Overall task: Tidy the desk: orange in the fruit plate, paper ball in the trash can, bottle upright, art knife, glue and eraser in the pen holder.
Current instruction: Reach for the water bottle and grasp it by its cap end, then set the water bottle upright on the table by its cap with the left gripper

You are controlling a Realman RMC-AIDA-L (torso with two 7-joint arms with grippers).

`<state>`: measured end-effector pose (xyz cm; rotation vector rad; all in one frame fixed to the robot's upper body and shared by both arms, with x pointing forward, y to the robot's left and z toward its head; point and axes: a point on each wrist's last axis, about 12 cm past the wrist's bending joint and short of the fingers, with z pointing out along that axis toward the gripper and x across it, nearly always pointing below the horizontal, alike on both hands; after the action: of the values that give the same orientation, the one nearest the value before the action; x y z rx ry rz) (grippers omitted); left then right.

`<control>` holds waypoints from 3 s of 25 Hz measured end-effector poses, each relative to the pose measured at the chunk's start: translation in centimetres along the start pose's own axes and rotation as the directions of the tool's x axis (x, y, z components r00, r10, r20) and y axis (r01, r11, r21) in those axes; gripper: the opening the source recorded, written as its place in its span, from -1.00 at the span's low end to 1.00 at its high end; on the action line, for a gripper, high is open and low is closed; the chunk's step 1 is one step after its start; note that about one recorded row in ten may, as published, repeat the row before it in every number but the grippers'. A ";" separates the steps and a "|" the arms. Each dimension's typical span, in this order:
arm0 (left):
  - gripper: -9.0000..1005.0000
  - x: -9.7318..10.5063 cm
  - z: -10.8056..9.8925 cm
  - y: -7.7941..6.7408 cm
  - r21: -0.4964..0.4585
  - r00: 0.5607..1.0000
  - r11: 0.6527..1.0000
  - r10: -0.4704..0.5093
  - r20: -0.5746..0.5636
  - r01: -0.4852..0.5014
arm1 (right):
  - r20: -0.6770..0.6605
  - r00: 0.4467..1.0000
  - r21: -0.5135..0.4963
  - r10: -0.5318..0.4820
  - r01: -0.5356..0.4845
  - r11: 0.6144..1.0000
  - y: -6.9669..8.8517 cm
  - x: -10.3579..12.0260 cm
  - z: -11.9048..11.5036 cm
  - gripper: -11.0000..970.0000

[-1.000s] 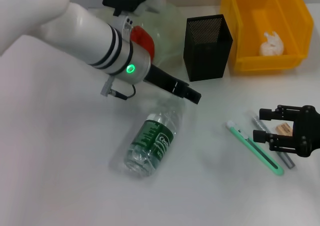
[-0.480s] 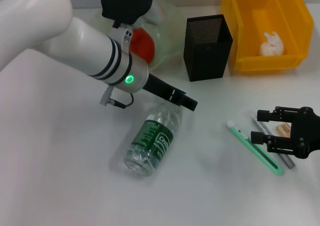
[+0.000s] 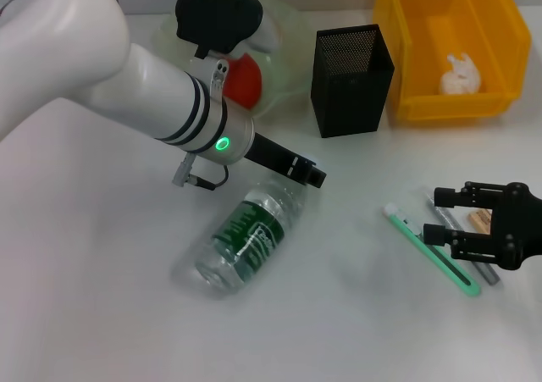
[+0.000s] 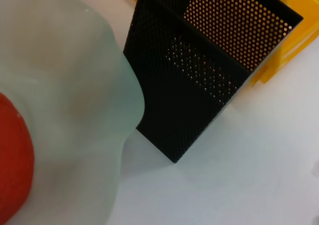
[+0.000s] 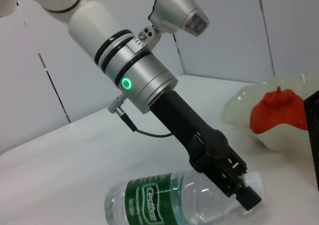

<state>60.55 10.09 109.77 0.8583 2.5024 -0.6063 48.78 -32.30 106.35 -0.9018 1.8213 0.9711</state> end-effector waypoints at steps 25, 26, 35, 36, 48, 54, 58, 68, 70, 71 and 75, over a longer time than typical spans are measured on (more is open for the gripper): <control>-0.11 3.7 -6.7 -0.7 0.110 0.884 0.981 0.090 0.459 -0.157 | 0.083 0.996 0.030 0.022 -0.025 0.999 0.1 -0.3 -0.1 0.34; -0.11 4.2 -7.2 -0.2 0.124 0.860 0.979 0.078 0.504 -0.161 | 0.101 0.994 0.027 0.032 -0.035 0.999 0.1 -0.3 0.1 0.34; -0.11 8.1 -9.0 3.3 0.213 0.710 0.954 0.000 0.704 -0.212 | 0.153 0.986 0.020 0.059 -0.063 0.998 0.1 -0.6 0.8 0.34; -0.11 9.4 -9.2 4.4 0.232 0.640 0.943 -0.028 0.768 -0.238 | 0.160 0.985 0.017 0.062 -0.066 0.998 0.0 -0.7 1.1 0.34; -0.11 14.3 -9.0 5.9 0.001 0.364 0.954 0.113 0.925 -0.299 | 0.206 0.976 0.007 0.070 -0.073 0.997 -0.3 -1.4 2.4 0.34; -0.11 14.8 -7.4 6.3 -0.108 0.364 0.970 0.183 0.913 -0.218 | 0.276 0.957 0.017 0.084 -0.092 0.996 -0.2 -1.5 3.6 0.34; -0.11 14.8 -6.2 6.3 -0.125 0.399 0.972 0.197 0.896 -0.198 | 0.362 0.927 0.066 0.100 -0.133 0.989 -0.4 -1.5 4.2 0.34; -0.12 14.7 -5.0 6.5 -0.136 0.452 0.982 0.183 0.873 -0.133 | 0.479 0.864 0.124 0.152 -0.238 0.963 -0.7 -1.0 5.1 0.34; -0.12 14.6 -4.8 6.6 -0.137 0.463 0.982 0.184 0.867 -0.134 | 0.487 0.860 0.130 0.156 -0.248 0.960 -0.7 -1.0 5.1 0.34; -0.12 14.6 -4.7 6.5 -0.135 0.470 0.982 0.183 0.863 -0.133 | 0.488 0.859 0.135 0.156 -0.251 0.958 -0.8 -1.0 5.1 0.34; -0.12 15.1 -4.4 6.4 -0.132 0.485 0.984 0.176 0.857 -0.122 | 0.494 0.855 0.141 0.156 -0.255 0.956 -0.9 -1.0 5.1 0.34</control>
<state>52.80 23.94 103.86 0.5187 1.4682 -0.6792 51.72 -28.02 105.39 -0.2992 1.5648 1.0120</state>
